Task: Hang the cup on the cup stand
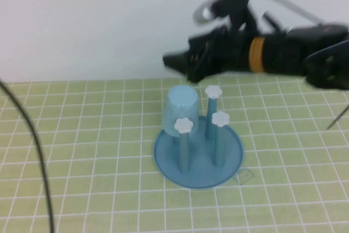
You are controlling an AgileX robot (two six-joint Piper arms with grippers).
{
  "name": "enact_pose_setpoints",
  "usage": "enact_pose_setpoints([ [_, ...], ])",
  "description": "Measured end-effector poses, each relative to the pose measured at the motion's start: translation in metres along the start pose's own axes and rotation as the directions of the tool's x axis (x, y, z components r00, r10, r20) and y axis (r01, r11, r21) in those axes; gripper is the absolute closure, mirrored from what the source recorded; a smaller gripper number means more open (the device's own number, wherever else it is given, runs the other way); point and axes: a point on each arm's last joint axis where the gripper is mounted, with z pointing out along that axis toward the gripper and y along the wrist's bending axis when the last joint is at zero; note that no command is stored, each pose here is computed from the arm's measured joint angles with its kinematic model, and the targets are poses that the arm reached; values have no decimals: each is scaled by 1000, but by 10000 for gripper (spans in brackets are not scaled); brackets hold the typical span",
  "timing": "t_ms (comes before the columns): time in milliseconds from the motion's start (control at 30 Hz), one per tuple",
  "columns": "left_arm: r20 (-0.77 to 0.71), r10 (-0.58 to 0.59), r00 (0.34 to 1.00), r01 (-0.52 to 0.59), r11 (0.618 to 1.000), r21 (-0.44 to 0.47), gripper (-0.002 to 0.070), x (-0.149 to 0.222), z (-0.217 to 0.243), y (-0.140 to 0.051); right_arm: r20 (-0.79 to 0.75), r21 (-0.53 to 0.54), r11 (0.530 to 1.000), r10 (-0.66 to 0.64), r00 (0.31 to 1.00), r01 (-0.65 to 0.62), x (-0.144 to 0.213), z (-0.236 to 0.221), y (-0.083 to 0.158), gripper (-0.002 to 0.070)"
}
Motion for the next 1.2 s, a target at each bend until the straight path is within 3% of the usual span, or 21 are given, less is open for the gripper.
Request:
enact_pose_setpoints([
  [133,68,-14,998,20,997,-76,675,12,-22,9,117,29,998,-51,992,48,-49,-48,16,202],
  [200,88,-35,995,44,994,-105,675,25,-35,10,179,41,997,-78,981,72,-72,-76,27,319],
  [300,175,-55,983,76,990,-117,675,48,-48,10,258,52,994,-102,961,92,-99,-114,43,554],
  [400,282,-38,959,76,989,-123,675,85,-45,8,333,41,994,-108,937,100,-118,-150,59,639],
  [633,247,-22,969,69,981,-183,675,184,-29,6,418,-59,981,-142,897,183,-136,-201,93,673],
  [833,133,-7,991,34,979,-201,675,216,-16,7,420,-44,953,-255,871,300,-135,-203,97,675],
  [1033,61,-28,998,40,977,-210,675,224,-15,8,430,140,927,-375,822,349,-141,-211,88,676],
  [1200,-66,-43,997,27,974,-223,675,235,-16,9,396,300,902,-413,820,309,-134,-231,70,677],
])
